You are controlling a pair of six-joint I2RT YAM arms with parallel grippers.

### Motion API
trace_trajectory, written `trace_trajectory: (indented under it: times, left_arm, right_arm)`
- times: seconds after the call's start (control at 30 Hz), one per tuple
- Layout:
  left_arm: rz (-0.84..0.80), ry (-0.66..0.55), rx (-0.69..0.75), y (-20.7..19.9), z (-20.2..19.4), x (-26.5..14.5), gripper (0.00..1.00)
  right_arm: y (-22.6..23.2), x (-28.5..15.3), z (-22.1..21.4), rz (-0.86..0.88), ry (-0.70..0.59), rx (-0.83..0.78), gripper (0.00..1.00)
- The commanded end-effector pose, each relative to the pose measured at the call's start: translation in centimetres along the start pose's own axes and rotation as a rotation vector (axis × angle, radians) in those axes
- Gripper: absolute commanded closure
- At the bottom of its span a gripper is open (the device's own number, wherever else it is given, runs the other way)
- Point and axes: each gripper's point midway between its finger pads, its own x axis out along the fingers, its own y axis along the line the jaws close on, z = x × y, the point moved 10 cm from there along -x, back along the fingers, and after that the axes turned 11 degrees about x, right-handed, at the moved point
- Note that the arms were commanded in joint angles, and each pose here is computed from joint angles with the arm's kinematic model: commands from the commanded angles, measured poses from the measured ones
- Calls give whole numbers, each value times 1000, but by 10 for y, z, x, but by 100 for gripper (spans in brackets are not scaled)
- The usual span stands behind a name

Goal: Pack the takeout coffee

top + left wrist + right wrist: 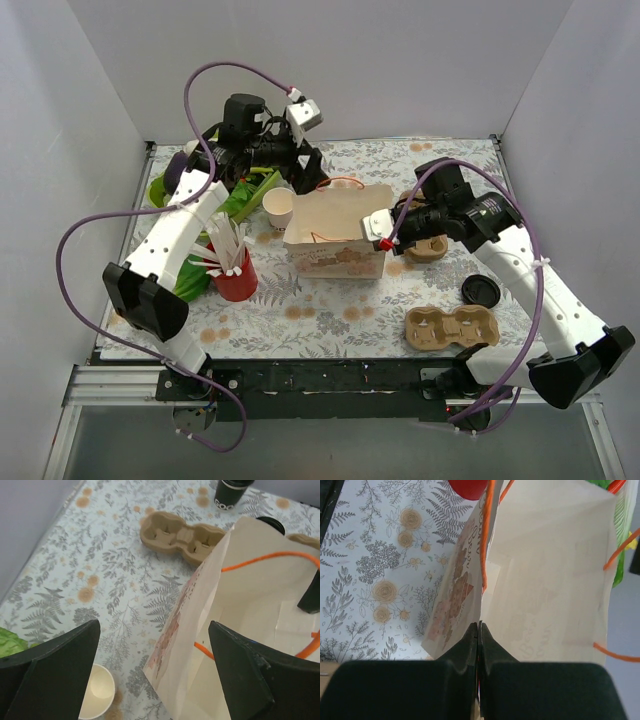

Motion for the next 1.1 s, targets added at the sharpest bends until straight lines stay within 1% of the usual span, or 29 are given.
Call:
trace_trajectory:
  times: [0.0, 0.13, 0.17, 0.2, 0.23, 0.27, 0.3, 0.33, 0.37, 0.4, 0.43, 0.47, 0.5, 0.57, 0.6, 0.63, 0.67, 0.77, 0.87, 0.93, 1.07]
  left_arm:
    - [-145, 29, 4, -14, -5, -2, 11]
    - [-154, 29, 0, -13, -6, 0, 14]
    - [-109, 40, -26, -11, -5, -1, 13]
    - [-49, 6, -5, -7, 2, -2, 11]
    - [11, -6, 2, -3, 7, -5, 10]
    - [104, 4, 9, 3, 9, -9, 7]
    - [171, -27, 36, 7, 19, -15, 6]
    - [211, -31, 49, 11, 24, -20, 5]
    - [248, -23, 56, 16, 27, -24, 4]
    - [263, 53, 40, 16, 20, -29, 2]
    - [279, 63, 52, 24, 33, -33, 2]
    - [277, 117, 31, 29, 28, -34, 3]
    - [215, 197, 7, 22, 20, -40, 4]
    - [150, 230, 15, 17, 16, -42, 5]
    - [92, 219, 16, 10, 13, -43, 5]
    - [91, 203, 24, 5, 16, -49, 5]
    - [72, 225, 3, 3, 4, -44, 5]
    - [1, 215, 8, -2, -1, -40, 9]
    - [-81, 161, 9, -7, -1, -33, 11]
    - [-107, 134, 10, -8, -1, -26, 12]
    - [-125, 117, -12, -4, -9, -8, 17]
  right_arm:
    - [0, -2, 9, -4, -43, -105, 99]
    - [-1, 3, 5, 20, -32, -85, 99]
    - [0, 4, 3, 24, -26, -79, 99]
    - [0, 4, 2, 28, -26, -76, 99]
    - [1, 5, 2, 33, -25, -73, 99]
    - [3, 6, -1, 40, -22, -63, 99]
    - [4, 6, -1, 47, -21, -62, 99]
    - [5, 6, -2, 48, -17, -58, 99]
    - [5, 7, -2, 50, -15, -56, 99]
    - [5, 7, -3, 51, -14, -53, 99]
    - [5, 7, -3, 53, -12, -53, 99]
    - [5, 7, -3, 54, -12, -52, 99]
    - [4, 7, -3, 54, -13, -54, 99]
    - [4, 8, -3, 57, -14, -55, 99]
    - [4, 9, -4, 61, -11, -51, 99]
    - [4, 10, -5, 65, -9, -46, 99]
    - [4, 11, -6, 71, -6, -42, 99]
    - [3, 13, -7, 90, -3, -50, 99]
    - [1, 14, -6, 93, -8, -56, 99]
    - [0, 14, -6, 96, -7, -62, 99]
    - [-4, 14, -4, 89, -11, -76, 99]
